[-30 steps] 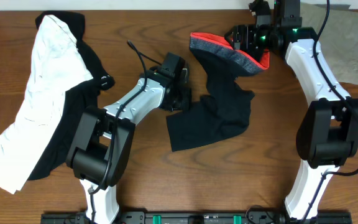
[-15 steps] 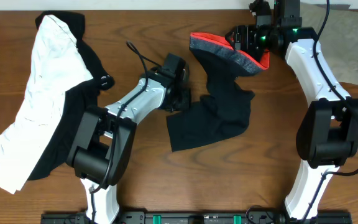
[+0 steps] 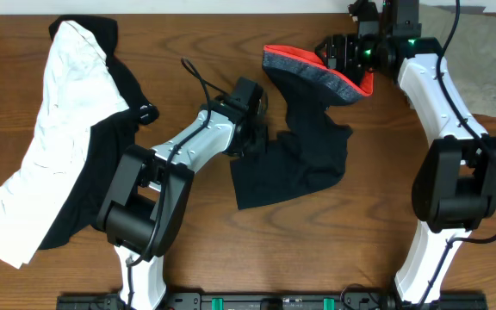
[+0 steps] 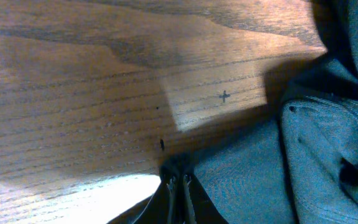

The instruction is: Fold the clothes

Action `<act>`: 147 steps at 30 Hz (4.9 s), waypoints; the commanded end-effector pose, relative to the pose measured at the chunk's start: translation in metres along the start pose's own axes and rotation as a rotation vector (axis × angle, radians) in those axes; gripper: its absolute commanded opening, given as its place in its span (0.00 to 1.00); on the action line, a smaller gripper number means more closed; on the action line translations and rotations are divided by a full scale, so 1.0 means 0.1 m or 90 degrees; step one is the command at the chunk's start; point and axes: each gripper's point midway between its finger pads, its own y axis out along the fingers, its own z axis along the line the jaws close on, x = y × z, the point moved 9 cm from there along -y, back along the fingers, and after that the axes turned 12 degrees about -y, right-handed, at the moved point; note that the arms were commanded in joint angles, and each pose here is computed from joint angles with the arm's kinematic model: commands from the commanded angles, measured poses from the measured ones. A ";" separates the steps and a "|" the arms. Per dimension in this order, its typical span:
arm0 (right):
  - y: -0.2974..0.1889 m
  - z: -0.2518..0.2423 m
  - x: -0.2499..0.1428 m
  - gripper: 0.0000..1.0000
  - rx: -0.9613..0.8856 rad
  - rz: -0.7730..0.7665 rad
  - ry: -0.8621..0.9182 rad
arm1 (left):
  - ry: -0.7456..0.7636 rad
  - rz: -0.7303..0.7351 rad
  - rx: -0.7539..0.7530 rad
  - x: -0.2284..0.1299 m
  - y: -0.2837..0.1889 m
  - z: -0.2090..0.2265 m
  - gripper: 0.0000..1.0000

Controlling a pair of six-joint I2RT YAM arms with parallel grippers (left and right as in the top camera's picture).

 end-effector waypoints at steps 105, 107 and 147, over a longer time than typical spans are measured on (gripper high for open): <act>-1.47 -1.01 -0.58 0.03 -0.303 0.222 0.236 | -0.405 -0.305 0.208 1.09 -2.35 2.29 0.06; -1.47 -1.02 -0.62 0.03 -0.308 0.236 0.241 | -0.404 -0.294 0.194 1.08 -2.32 2.28 0.06; -1.28 -0.86 -0.40 0.31 -0.261 0.180 0.183 | -0.233 -0.147 0.284 0.81 -2.06 2.11 0.62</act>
